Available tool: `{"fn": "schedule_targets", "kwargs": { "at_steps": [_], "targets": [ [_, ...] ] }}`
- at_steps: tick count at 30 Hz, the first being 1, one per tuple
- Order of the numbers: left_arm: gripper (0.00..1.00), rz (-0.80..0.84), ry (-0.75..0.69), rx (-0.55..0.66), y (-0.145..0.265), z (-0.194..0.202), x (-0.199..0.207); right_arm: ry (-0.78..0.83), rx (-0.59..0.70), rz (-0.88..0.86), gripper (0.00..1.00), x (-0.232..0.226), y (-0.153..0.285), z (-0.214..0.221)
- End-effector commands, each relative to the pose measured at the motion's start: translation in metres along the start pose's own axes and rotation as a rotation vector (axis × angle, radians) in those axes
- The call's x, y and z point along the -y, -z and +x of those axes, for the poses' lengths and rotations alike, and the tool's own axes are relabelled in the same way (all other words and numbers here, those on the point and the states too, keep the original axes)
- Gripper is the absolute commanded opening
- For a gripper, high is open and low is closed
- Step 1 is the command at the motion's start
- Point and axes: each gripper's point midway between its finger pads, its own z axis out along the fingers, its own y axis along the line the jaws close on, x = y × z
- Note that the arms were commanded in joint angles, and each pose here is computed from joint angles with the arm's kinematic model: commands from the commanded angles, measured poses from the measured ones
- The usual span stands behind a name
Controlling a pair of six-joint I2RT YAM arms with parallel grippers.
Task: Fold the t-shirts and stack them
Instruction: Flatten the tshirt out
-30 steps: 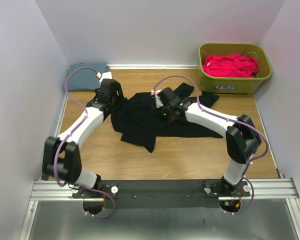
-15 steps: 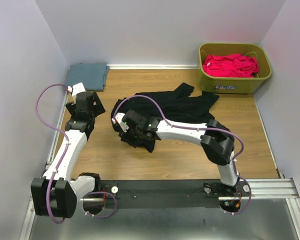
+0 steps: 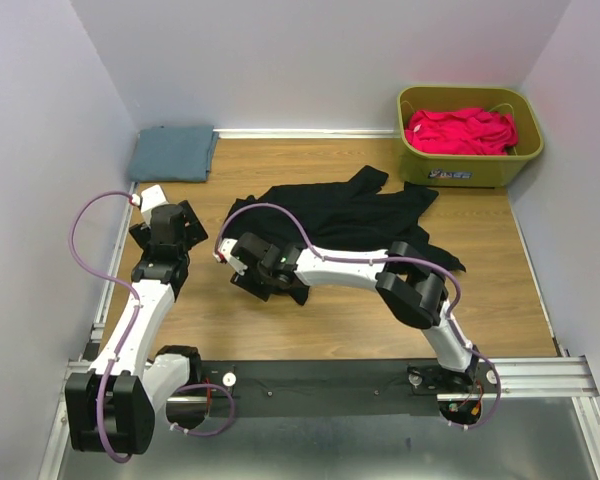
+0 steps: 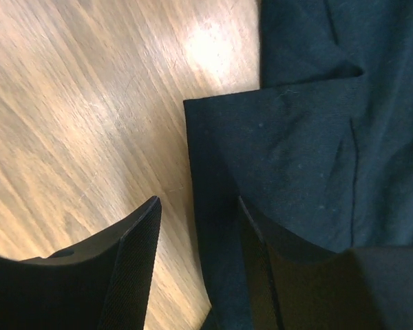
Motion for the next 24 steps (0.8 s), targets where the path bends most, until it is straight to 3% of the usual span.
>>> {"fn": "schedule_targets", "kwargs": {
  "at_steps": [1, 6, 9, 12, 13, 16, 21, 24],
  "targets": [
    [0.99, -0.003, 0.03, 0.033, -0.007, -0.009, 0.003, 0.034, -0.027, 0.056, 0.53, 0.003, -0.012, 0.007],
    [0.98, 0.001, 0.024, 0.033, -0.007, -0.009, 0.004, 0.045, -0.037, 0.094, 0.44, 0.01, -0.014, 0.009],
    [0.98, 0.002, 0.024, 0.035, -0.007, -0.009, 0.004, 0.044, -0.035, 0.102, 0.32, 0.011, -0.014, 0.008],
    [0.98, 0.004, 0.02, 0.035, -0.007, -0.008, 0.004, 0.048, -0.026, 0.101, 0.13, 0.012, -0.011, 0.004],
    [0.98, 0.004, 0.017, 0.035, -0.007, -0.008, 0.004, 0.049, -0.022, 0.094, 0.01, 0.011, -0.007, 0.004],
    [0.98, 0.006, 0.019, 0.037, -0.007, -0.009, 0.004, 0.041, 0.039, 0.011, 0.01, -0.001, 0.021, -0.017],
    [0.98, 0.014, 0.018, 0.037, -0.006, -0.009, 0.005, 0.027, 0.07, -0.293, 0.03, -0.05, 0.068, -0.03],
    [0.98, 0.03, 0.019, 0.035, -0.005, -0.009, 0.008, 0.012, 0.028, -0.435, 0.21, -0.072, 0.079, -0.017]
  ]
}}
